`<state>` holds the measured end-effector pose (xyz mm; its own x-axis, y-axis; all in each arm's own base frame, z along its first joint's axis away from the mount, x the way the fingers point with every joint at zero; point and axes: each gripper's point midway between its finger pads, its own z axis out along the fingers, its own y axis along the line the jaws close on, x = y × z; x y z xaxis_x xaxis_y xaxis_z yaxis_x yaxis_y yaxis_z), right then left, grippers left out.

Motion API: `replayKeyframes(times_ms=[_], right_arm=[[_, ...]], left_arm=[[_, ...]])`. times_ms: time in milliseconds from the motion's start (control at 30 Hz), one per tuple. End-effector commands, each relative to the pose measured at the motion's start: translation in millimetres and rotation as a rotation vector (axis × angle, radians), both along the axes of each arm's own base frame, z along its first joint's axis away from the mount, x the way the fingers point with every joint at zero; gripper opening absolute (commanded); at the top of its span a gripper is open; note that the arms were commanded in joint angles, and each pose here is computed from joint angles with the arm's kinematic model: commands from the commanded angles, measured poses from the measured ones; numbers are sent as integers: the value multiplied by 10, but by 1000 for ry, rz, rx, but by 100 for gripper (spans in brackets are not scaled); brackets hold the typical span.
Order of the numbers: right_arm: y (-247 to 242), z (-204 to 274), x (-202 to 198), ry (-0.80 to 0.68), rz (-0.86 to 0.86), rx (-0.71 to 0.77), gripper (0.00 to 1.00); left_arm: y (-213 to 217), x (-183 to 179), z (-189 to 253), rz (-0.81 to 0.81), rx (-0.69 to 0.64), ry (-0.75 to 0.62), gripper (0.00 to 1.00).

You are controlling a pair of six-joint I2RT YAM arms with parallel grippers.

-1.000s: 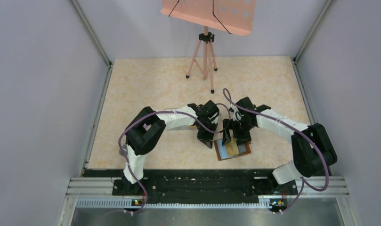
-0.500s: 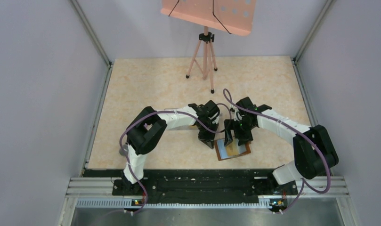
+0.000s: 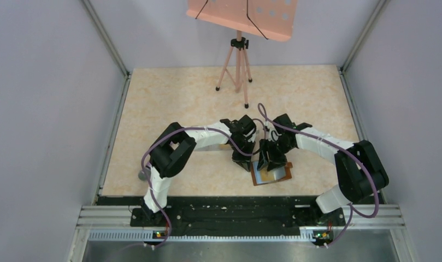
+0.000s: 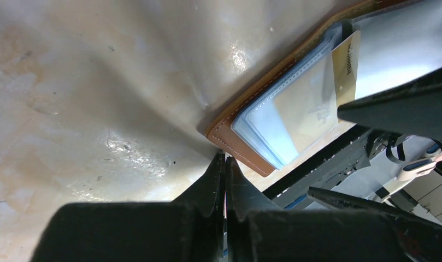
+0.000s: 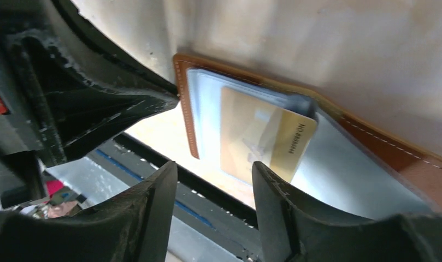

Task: Put the credit cards into the card holder
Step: Insert the credit card into the card holder.

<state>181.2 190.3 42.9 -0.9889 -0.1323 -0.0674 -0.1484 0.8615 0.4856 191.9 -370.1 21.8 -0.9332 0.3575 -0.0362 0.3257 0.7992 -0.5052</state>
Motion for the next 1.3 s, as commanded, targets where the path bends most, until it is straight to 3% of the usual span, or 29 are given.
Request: replayKeyframes(times_ms=[0,167,467,800,1267], right_arm=[[263,158,32,-14,21,138,51],[281,178,68,-16,-1,137,48],[-157,106,209,-101,-61,-122,67],[-243,-146,69,-35,-60,-145,67],[215,-64,32,40,-79,63,30]], left_arm=[[-87,83,68,-17,-19,-46,0],[-40,137,100,-4,-3,-72,0],[-33,167,173,9,-19,-84,2],[-108,140,124,0,-43,-51,2],[-34,243,237,1,11,-101,2]])
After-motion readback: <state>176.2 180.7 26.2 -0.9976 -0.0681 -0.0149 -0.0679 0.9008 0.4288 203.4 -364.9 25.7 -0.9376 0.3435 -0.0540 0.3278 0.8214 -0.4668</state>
